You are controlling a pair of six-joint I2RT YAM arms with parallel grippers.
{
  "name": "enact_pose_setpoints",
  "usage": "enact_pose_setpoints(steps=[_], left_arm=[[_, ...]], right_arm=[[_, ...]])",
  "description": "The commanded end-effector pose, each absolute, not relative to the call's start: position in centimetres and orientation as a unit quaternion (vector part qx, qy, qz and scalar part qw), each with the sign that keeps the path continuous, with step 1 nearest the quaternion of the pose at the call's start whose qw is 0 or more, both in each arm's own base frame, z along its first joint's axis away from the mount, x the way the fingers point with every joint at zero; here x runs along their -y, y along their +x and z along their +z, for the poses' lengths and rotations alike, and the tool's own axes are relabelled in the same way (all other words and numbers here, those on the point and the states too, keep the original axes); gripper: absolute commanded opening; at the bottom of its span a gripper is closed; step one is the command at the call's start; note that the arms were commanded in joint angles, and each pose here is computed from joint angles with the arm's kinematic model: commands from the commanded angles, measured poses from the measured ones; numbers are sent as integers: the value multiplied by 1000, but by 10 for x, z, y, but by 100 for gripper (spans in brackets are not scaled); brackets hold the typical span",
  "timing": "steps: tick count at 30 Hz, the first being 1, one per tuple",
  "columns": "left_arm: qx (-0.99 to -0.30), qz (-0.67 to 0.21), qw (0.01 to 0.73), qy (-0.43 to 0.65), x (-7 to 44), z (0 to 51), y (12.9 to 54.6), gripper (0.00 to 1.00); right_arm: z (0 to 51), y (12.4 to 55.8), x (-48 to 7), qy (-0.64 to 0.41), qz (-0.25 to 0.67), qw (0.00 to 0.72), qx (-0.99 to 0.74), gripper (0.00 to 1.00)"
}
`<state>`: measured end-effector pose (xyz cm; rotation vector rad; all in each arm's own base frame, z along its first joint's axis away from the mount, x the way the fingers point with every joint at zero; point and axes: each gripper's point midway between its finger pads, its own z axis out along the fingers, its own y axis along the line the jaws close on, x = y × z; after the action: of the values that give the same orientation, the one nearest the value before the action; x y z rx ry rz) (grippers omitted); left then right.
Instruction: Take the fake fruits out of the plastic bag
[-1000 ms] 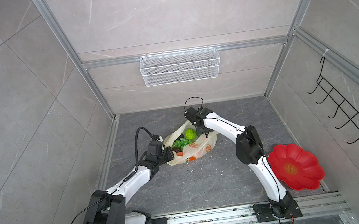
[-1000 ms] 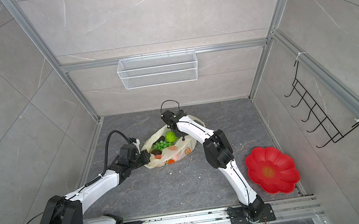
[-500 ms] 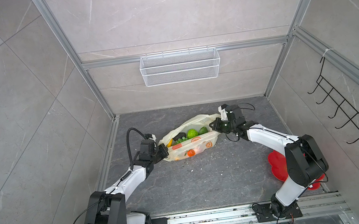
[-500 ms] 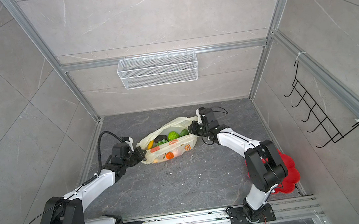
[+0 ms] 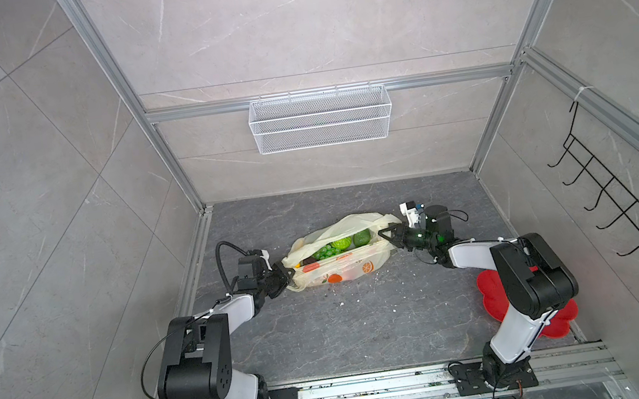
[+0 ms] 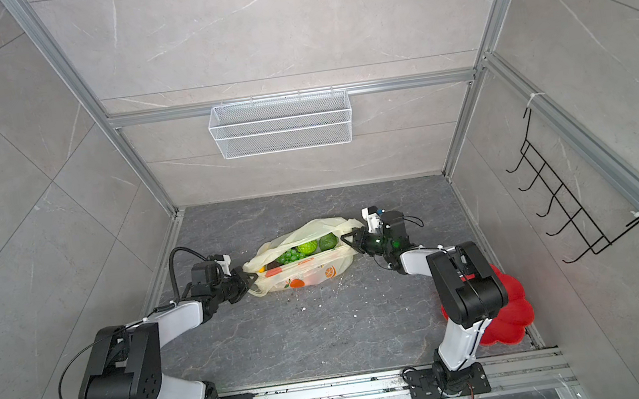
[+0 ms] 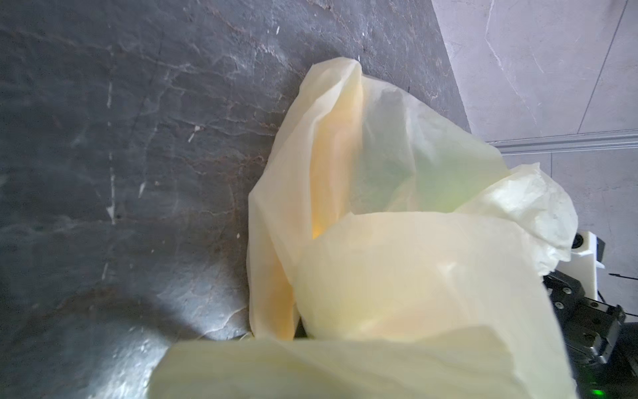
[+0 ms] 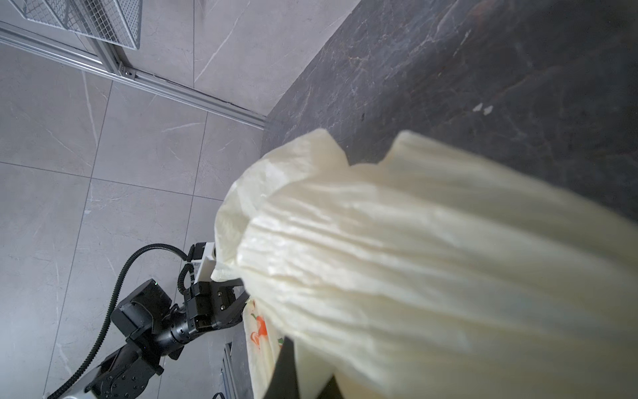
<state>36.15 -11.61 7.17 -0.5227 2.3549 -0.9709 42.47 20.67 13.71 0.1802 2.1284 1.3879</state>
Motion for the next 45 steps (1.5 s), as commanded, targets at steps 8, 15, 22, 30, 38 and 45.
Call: enact_pose_setpoints(steps=[8,15,22,30,38,45], left_arm=[[-856,-339,358,-155,134,126,478,0],[-879,-310,345,-111,158,118,468,0],[-898,-298,308,-99,181,91,447,0],[-894,-298,323,-89,182,107,438,0],[-893,-303,322,-79,190,111,428,0],[-890,-315,323,-74,197,117,424,0]], right_arm=[[174,528,-209,56,481,367,-794,0],[141,524,-199,79,432,342,-830,2],[128,509,-170,113,339,340,-870,61],[151,468,-150,100,105,360,-922,78],[168,440,-224,8,9,386,-922,78],[127,470,-278,-38,0,339,-940,75]])
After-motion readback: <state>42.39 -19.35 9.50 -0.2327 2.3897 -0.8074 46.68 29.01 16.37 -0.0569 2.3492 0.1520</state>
